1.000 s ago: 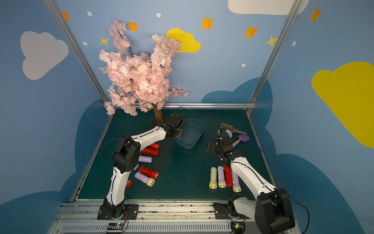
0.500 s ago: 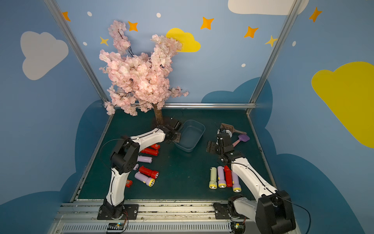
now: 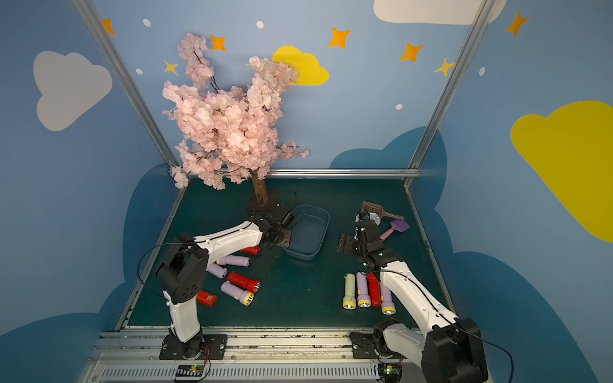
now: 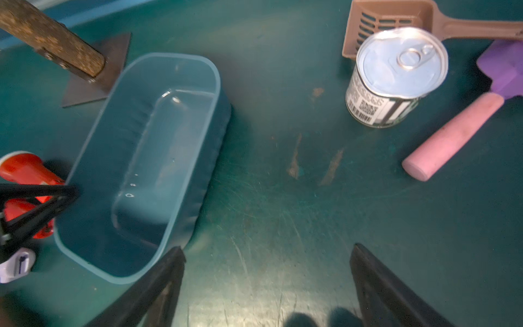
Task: Put the flashlights into the storage boxes
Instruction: Move the storage box to the center of the board.
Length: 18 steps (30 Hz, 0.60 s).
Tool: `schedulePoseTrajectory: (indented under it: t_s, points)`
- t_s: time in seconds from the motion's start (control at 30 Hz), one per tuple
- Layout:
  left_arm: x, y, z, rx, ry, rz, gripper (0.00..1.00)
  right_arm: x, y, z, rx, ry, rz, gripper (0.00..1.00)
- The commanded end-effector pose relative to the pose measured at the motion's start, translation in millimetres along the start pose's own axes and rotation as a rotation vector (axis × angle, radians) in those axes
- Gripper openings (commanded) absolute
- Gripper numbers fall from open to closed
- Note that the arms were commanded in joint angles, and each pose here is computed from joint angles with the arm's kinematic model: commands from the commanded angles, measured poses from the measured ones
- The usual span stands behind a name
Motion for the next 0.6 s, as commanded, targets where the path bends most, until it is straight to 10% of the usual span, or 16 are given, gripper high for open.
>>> schedulePoseTrajectory:
  t_s: [0.0, 0.57]
  points:
    - [-9, 9, 13, 0.024, -0.005, 0.054, 0.16, -10, 3, -3, 0.008, 0.063, 0.011, 0.92]
    - [-51, -21, 38, -0.047, -0.015, 0.029, 0.22, -12, 48, -35, 0.126, 0.166, 0.041, 0.91]
Point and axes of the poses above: each gripper's point midway between its finger pads, its own z axis back along the fingers, its own y axis along the line the jaws close on, x = y × z, the point moved 1 cm from there along z, back along the fingers, and after that the axes turned 5 degrees about z, right-handed, at the moved point
